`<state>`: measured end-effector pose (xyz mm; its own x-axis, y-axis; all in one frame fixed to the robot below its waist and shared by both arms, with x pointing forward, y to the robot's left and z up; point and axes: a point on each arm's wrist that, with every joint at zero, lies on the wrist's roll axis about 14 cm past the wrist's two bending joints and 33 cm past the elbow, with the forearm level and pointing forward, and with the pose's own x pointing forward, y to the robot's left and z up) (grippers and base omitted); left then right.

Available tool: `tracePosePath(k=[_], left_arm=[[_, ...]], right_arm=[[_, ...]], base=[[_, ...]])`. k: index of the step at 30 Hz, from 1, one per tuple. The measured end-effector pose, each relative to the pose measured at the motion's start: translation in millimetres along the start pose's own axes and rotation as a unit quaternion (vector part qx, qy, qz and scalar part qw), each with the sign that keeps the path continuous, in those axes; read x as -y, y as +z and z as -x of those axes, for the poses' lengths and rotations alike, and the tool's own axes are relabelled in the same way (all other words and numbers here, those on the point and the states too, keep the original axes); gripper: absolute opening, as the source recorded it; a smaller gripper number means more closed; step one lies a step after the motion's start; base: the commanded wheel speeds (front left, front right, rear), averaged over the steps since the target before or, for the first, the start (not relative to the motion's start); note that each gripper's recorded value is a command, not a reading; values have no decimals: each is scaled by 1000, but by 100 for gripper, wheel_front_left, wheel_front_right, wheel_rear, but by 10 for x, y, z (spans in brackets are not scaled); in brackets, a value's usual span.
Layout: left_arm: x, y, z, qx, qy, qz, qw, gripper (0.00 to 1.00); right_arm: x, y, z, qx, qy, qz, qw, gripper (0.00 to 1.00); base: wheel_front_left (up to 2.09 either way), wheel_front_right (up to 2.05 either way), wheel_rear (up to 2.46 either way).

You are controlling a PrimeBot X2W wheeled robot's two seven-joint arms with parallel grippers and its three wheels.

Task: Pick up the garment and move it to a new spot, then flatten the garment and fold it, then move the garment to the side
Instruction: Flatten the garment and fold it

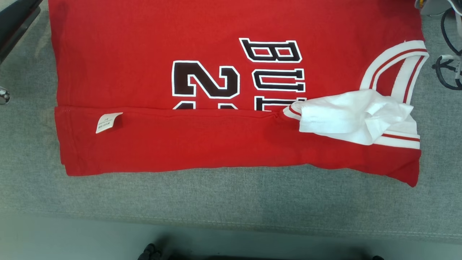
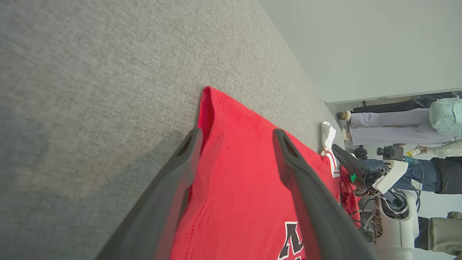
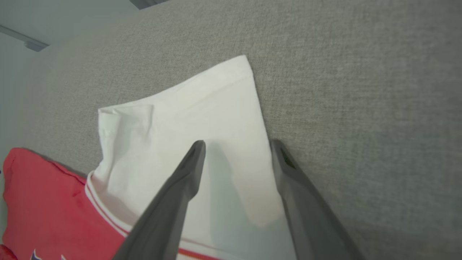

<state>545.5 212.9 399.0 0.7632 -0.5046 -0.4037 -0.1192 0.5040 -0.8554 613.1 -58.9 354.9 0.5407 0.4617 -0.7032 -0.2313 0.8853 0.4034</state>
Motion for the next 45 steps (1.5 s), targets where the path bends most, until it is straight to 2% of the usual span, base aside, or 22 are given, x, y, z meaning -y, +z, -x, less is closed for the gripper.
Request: tracePosePath(k=[1,2,4,7,14,19,25,32,37,45], left_arm=[[4,-5,-3,-1,-1,1,1000,100],[7,-16,-6,-3,-2,3,1000,100],[19,-18,-11,-2,-6,7,1000,100],[46,-37,-13,-9,-11,10,1000,100],[124,-50,-15,-19,-25,10,999,100],[218,1,0,-19,-48,29,998,100],[306,-48,-19,-39,-60,18,997,100],[126,170,53,-11,-27,6,1000,100],[-15,60,20,-31,-12,22,999,100],[-97,-65,-58,-66,0,9,998,100]], right_arm=[[-6,1,-7,0,0,0,1000,44],[-15,-6,-14,-2,1,0,1000,38],[-28,-24,-29,-6,2,1,1000,18],[-58,-52,-46,-13,5,1,1000,0],[-77,-42,-55,-15,5,3,1000,0],[-98,-46,-57,-15,7,4,1000,0],[-147,-49,-52,-14,13,1,1000,0],[-219,-66,-51,-15,20,3,1000,0],[-199,-79,-42,-16,18,4,1000,0],[-204,-77,-47,-18,20,6,1000,0]], base=[[0,0,0],[0,0,0],[0,0,0],[0,0,0],[0,0,0],[0,0,0],[0,0,0],[0,0,0],[0,0,0],[0,0,0]])
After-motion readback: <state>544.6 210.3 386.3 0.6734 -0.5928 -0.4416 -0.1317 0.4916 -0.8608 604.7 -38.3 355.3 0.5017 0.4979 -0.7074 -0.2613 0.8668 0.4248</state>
